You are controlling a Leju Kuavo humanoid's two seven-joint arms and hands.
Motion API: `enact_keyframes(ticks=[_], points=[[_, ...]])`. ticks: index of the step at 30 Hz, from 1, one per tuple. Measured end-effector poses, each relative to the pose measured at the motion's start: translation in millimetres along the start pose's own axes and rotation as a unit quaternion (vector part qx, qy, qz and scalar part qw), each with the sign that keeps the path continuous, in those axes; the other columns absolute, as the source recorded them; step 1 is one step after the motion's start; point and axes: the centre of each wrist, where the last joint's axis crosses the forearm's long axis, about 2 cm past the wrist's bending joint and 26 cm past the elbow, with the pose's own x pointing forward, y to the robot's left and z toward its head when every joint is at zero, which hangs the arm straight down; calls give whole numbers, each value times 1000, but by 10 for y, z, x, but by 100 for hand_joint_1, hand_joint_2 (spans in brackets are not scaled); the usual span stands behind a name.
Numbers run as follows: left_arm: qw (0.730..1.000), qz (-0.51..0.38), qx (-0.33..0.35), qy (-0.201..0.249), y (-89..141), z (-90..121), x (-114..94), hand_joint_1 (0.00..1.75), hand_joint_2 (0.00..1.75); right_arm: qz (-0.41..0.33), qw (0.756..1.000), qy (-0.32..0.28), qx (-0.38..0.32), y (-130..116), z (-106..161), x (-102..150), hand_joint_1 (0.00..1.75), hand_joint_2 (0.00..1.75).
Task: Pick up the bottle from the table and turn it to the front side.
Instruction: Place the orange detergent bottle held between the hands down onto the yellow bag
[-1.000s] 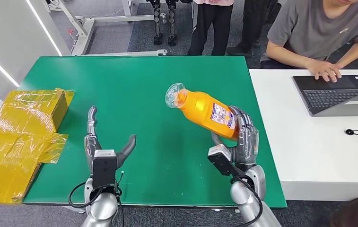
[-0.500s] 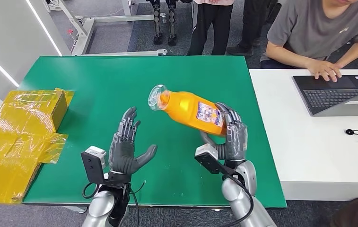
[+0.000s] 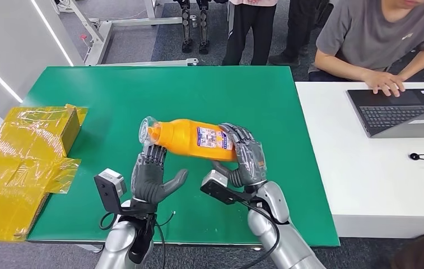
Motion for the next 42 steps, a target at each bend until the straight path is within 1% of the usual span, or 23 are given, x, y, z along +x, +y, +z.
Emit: enact_keyframes(ticks=[6,14,21,30,34,42], points=[[1000,1,2,-2,10,-18,2,0,175,-8,998,-19,51,63,-61,52,175,175],[1000,2,1,-4,16,-43,7,0,175,-22,992,-40,120,211,-13,146,175,175],[1000,13,8,-3,28,-43,3,0,175,-33,984,-42,168,295,33,158,175,175],[999,10,34,2,77,-9,-18,0,175,-30,979,-46,194,343,26,152,175,175],[999,8,39,2,94,-1,-24,175,175,-29,979,-47,195,351,26,151,175,175],[999,6,44,4,114,14,-45,175,175,-25,982,-44,181,333,21,125,175,175]])
